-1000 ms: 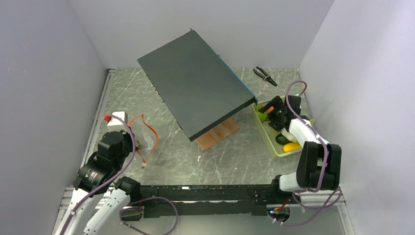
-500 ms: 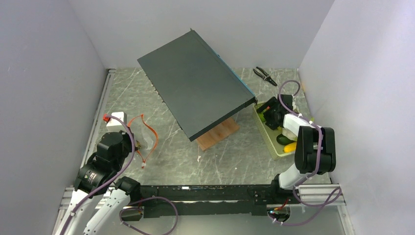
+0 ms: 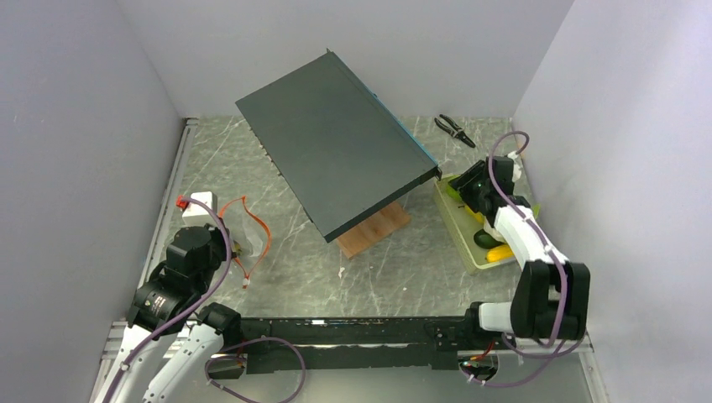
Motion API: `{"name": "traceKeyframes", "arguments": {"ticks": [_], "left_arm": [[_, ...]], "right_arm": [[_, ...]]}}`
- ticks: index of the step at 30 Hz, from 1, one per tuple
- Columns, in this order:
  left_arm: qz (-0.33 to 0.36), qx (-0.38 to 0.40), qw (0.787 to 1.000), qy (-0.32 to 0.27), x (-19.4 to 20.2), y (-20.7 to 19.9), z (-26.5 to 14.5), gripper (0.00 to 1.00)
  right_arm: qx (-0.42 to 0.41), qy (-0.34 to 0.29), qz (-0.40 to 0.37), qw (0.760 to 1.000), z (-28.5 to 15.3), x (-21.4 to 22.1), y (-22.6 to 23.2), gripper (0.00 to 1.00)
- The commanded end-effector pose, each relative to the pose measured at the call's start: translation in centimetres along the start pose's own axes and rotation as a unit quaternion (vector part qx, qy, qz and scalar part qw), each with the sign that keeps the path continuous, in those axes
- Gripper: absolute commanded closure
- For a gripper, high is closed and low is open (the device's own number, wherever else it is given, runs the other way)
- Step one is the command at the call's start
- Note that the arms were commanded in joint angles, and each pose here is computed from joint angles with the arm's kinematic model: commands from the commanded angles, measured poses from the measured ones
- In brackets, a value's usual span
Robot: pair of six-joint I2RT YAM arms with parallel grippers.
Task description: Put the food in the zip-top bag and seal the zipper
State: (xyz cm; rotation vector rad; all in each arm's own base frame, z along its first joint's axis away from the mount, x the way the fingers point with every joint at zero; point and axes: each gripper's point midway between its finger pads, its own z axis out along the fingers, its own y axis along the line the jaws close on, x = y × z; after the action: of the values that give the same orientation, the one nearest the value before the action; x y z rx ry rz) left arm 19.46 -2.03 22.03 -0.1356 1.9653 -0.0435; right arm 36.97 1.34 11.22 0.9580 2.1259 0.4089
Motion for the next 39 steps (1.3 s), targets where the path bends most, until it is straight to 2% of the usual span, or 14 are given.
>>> {"name": "traceKeyframes", "arguments": {"ticks": [1, 5, 9, 12, 16, 21, 25, 30, 34, 39], "left_arm": [[-0.01, -0.003, 1.0, -0.014, -0.7, 0.1, -0.2, 1.0], [-0.013, 0.0, 1.0, -0.018, -0.7, 0.1, -0.3, 1.0], [-0.013, 0.001, 1.0, -0.018, -0.7, 0.0, -0.3, 1.0], [-0.013, -0.002, 1.0, -0.018, -0.7, 0.1, -0.3, 1.0], [-0.014, -0.001, 1.0, -0.022, -0.8, 0.2, -0.4, 1.0], [-0.019, -0.004, 0.999, -0.028, -1.0, 0.4, -0.6, 1.0], [-0.027, -0.011, 0.999, -0.037, -1.3, 0.8, -1.0, 1.0], [-0.045, -0.019, 0.997, -0.063, -1.9, 1.5, -1.9, 1.0], [-0.06, -0.019, 0.994, -0.087, -2.4, 2.0, -2.8, 1.0], [-0.075, -0.019, 0.991, -0.111, -2.7, 2.5, -3.6, 1.0]], "right_arm": [[0.006, -0.047, -0.028, 0.998, -3.1, -2.0, 0.1, 0.74], [-0.005, -0.07, -0.048, 0.996, -6.0, -3.1, 0.8, 0.82], [-0.056, -0.113, -0.064, 0.99, -10.9, -5.4, 3.7, 0.85], [-0.12, -0.158, -0.074, 0.977, -15.9, -7.3, 6.9, 0.89], [-0.257, -0.165, -0.115, 0.945, -22.3, -7.1, 13.3, 0.92], [-0.416, -0.088, -0.188, 0.885, -28.2, -1.3, 22.1, 0.92], [-0.482, -0.023, -0.225, 0.847, -31.3, 5.2, 26.8, 0.92], [-0.511, 0.01, -0.283, 0.812, -34.1, 13.4, 30.2, 0.92], [-0.517, 0.047, -0.342, 0.783, -35.4, 21.7, 32.3, 0.9], [-0.49, 0.049, -0.407, 0.769, -35.0, 28.3, 34.1, 0.85]]}}
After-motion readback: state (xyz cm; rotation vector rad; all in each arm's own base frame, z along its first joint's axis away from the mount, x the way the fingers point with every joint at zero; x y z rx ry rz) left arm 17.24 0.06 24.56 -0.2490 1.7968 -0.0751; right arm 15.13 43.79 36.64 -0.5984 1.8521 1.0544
